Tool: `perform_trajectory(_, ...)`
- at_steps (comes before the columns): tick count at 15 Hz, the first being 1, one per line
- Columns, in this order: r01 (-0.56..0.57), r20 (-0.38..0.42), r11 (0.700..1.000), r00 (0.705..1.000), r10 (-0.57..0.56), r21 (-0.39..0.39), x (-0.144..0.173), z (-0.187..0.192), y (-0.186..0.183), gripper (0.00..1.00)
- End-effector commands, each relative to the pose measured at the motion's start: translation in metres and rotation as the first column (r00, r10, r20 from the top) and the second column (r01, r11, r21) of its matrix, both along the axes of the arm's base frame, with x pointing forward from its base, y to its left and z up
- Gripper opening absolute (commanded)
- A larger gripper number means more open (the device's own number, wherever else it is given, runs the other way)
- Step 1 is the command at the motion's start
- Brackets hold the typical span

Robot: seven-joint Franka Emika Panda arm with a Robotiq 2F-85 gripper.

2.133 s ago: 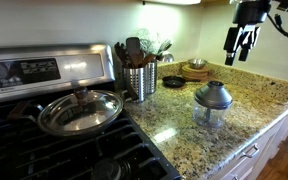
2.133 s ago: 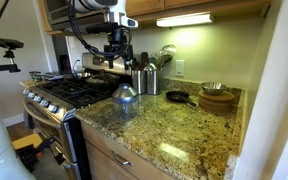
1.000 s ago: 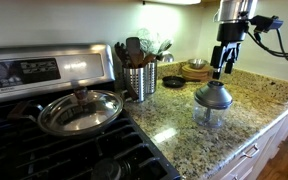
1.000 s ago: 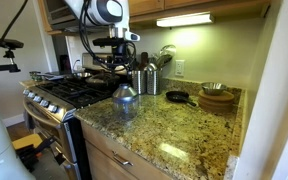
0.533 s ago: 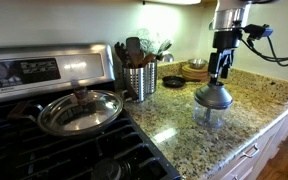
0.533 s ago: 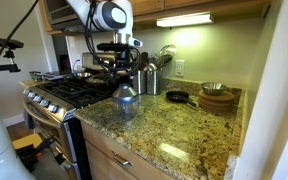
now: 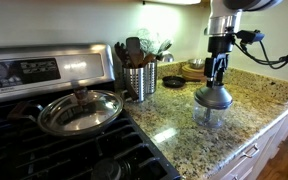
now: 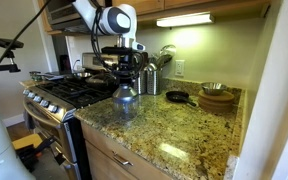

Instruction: Take the lid off the food processor and put it on the counter

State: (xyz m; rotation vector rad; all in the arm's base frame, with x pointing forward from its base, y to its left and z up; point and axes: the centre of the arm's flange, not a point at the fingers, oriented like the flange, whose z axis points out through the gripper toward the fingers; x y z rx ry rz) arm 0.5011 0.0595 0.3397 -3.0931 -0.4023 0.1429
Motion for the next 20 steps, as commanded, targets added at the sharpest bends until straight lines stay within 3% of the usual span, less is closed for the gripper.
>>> perform_trajectory(1,-0.007,0.006,1.000,1.000,0.007,0.018,0.009,-0.001,-0.004,0.87)
perform_trajectory(5,0.000,-0.006,1.000,1.000,0.000,0.018,0.010,-0.007,-0.007,0.90)
perform_trajectory(8,0.006,-0.013,1.000,1.000,-0.006,0.017,0.009,-0.010,-0.010,0.74)
perform_trajectory(10,0.009,-0.006,1.000,1.000,-0.009,0.017,0.009,-0.007,-0.011,0.49)
perform_trajectory(12,0.009,0.009,1.000,1.000,-0.009,0.018,0.010,-0.001,-0.011,0.38)
perform_trajectory(20,0.009,0.001,1.000,1.000,-0.009,0.009,0.002,0.008,-0.006,0.35)
